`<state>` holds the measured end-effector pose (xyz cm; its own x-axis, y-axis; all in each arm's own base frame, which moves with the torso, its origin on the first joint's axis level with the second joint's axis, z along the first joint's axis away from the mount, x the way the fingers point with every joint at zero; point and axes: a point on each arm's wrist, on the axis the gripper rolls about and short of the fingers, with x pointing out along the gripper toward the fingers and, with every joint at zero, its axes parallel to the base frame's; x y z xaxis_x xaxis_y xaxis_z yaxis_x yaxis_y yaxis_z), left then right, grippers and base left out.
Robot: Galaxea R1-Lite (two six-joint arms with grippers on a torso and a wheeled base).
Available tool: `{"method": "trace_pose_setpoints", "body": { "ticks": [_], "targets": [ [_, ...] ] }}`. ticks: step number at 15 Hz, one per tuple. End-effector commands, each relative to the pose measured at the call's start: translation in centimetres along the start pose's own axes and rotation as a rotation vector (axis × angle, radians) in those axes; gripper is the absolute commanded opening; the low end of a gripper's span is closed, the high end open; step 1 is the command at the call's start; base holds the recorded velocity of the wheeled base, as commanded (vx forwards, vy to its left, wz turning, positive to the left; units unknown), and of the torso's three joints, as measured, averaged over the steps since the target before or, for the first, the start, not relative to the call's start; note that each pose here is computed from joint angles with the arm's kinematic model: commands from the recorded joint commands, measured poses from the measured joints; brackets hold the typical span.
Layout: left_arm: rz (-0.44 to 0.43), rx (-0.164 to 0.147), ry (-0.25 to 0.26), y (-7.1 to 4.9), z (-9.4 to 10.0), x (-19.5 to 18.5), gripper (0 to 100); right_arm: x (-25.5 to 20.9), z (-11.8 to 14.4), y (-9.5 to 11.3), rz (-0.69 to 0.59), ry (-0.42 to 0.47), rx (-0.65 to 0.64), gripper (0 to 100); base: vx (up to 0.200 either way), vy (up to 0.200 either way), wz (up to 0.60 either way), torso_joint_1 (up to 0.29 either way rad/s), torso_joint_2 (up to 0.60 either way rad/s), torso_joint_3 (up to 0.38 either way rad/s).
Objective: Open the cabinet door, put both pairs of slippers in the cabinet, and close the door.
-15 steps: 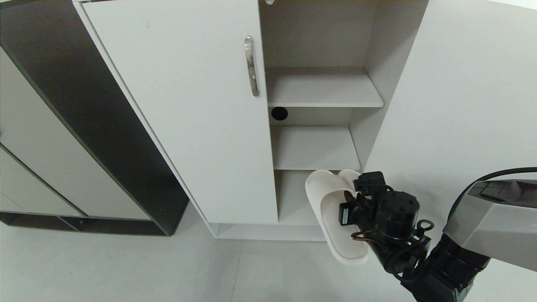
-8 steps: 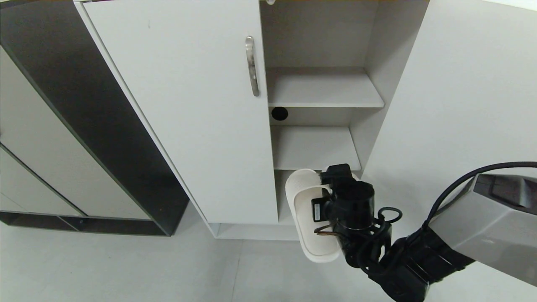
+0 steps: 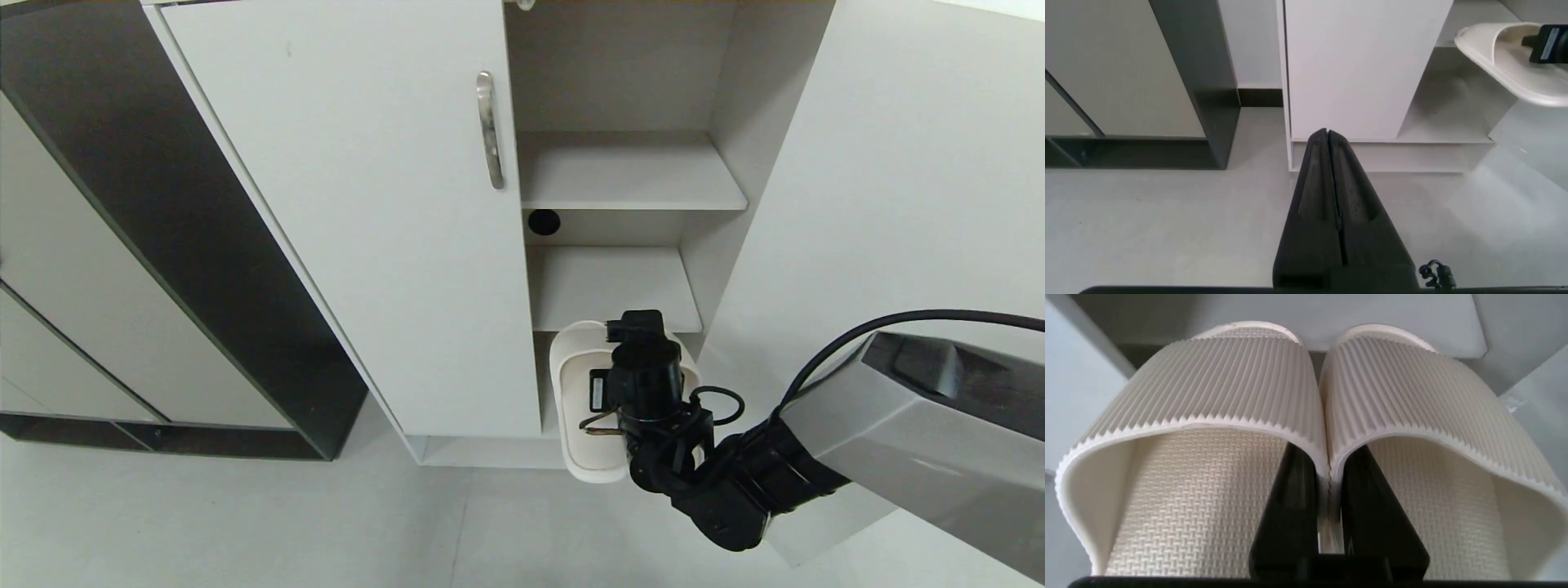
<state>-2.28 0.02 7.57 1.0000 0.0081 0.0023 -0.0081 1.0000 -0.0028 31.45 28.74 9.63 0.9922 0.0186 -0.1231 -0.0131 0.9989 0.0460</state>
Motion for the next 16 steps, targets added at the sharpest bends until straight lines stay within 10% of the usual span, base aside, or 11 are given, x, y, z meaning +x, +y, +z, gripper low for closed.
{"method": "trace_pose_setpoints", "body": {
  "ticks": [1,16],
  "targets": [
    [0.000,0.000,0.001,0.0,0.0,0.0,0,0.4,-0.3,-0.2,-0.011,0.001,-0.005,0,0.200,0.000,0.00,-0.007,0.00,0.007],
    [0.004,-0.005,0.001,0.0,0.0,0.0,0,7.4,-1.2,0.7,-0.025,-0.084,-0.039,0,0.053,0.000,0.00,0.000,0.00,0.000]
  ]
}}
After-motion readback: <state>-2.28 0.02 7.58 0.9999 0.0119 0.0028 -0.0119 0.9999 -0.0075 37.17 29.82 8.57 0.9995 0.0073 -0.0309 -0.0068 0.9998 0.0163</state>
